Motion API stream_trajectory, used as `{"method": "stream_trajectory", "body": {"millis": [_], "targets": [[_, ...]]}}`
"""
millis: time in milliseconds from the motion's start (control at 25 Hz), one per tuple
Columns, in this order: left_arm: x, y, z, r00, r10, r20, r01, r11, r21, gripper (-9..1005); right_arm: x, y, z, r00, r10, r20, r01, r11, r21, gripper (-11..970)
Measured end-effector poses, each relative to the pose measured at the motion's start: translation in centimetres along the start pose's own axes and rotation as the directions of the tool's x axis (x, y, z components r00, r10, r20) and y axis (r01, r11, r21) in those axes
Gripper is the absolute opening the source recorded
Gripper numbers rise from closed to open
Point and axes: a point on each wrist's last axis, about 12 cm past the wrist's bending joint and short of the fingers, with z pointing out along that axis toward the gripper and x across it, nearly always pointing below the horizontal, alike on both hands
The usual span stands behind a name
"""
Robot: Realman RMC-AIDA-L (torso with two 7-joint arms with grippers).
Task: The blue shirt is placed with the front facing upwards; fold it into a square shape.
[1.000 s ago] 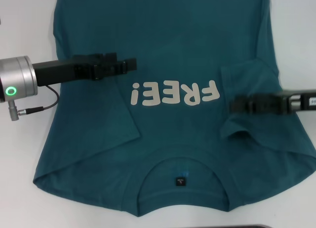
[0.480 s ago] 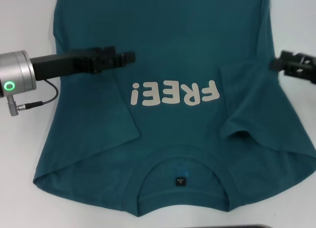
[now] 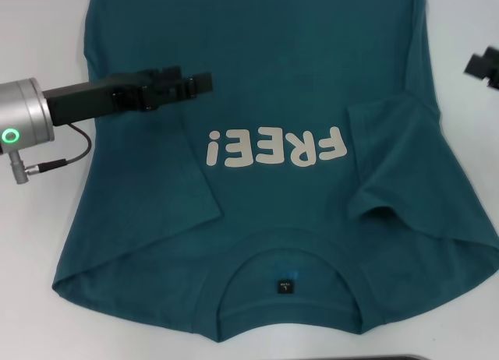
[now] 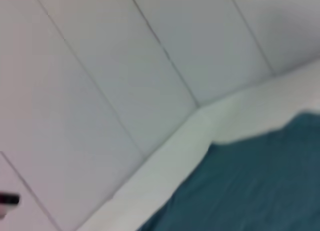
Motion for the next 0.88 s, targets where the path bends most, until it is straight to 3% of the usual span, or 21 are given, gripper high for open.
{"method": "stream_trajectory", "body": {"millis": [240,480,880], "targets": [[0.2,-0.3,-0.2,1.000,-0.010,0.002,0.010,0.999,0.032,890,0.3,-0.1,-1.0,0.994,-0.072,0.084,0.067,0.996,0.059,892],[0.2,-0.3,-0.6,1.000,-0.011,0.004,0.010,0.999,0.034,892,0.3,-0.1,-1.3,0.995,-0.038,0.089,0.033,0.998,0.061,884],[0.4,0.1,-1.5,1.000,-0.026,0.001,0.026,1.000,0.012,895,0.4,0.6,-0.7,0.998,-0.066,0.018,0.067,0.998,-0.023,913]]}}
